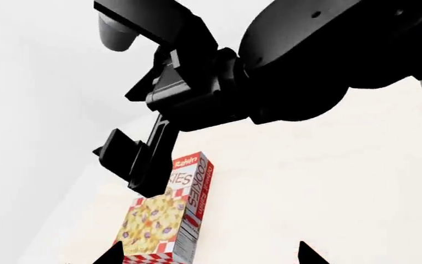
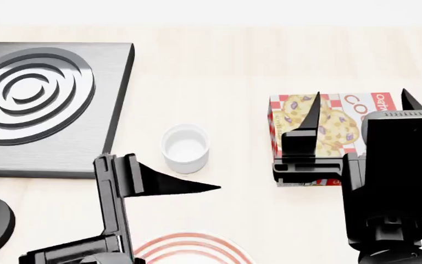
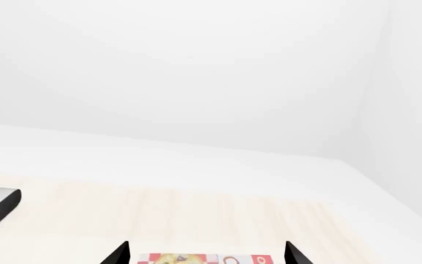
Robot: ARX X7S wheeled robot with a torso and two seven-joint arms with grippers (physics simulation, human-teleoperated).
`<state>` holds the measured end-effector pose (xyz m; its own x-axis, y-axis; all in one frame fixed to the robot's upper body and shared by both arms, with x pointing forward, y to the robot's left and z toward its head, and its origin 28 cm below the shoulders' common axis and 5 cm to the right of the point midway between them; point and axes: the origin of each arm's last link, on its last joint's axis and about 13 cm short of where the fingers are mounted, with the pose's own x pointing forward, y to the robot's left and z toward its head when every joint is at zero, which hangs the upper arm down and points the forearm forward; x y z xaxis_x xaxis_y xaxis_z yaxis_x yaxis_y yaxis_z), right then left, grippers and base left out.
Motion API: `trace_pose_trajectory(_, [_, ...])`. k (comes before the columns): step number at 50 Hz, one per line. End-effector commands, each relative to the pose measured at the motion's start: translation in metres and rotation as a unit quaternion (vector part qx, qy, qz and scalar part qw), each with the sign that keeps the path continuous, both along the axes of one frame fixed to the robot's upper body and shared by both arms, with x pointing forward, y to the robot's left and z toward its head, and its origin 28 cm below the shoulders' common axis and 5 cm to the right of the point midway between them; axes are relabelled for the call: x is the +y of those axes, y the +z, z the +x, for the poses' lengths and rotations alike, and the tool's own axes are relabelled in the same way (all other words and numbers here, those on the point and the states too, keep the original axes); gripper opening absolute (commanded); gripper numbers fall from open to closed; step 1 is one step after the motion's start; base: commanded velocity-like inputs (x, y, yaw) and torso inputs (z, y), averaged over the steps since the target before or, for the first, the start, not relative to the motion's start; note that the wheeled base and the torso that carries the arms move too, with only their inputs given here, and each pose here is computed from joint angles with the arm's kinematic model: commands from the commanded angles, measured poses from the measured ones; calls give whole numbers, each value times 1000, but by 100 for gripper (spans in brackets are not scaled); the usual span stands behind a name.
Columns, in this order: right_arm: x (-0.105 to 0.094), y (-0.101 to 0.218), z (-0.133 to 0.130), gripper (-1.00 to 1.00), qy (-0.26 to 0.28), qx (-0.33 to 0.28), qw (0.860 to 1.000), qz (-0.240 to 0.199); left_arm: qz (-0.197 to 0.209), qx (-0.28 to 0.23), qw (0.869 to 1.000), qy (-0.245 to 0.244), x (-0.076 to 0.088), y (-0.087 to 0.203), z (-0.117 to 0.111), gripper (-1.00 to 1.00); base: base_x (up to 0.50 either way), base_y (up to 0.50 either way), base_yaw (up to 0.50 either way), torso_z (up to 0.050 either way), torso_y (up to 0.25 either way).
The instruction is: Pick the akita bowl on the stove and place it on the plate.
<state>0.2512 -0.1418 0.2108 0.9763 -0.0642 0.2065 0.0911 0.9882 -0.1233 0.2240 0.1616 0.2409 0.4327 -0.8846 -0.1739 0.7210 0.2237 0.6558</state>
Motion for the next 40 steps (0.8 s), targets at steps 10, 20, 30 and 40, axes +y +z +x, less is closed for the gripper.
trace_pose_trajectory(10, [-1, 2, 0, 100, -1, -5, 1000, 6, -131, 54, 989, 32, 11, 8, 6, 100, 0, 0, 0, 0, 0])
trace_pose_trajectory(20, [0, 1, 0, 100, 0, -4, 1000, 6, -177, 68, 980, 61, 21, 10, 13, 100, 0, 0, 0, 0, 0])
trace_pose_trajectory(30, [0, 2, 0, 100, 0, -5, 1000, 7, -225, 81, 967, 90, 29, 15, 22, 100, 0, 0, 0, 0, 0])
trace_pose_trajectory(40, [0, 2, 0, 100, 1, -5, 1000, 7, -258, 92, 955, 115, 37, 17, 29, 100, 0, 0, 0, 0, 0])
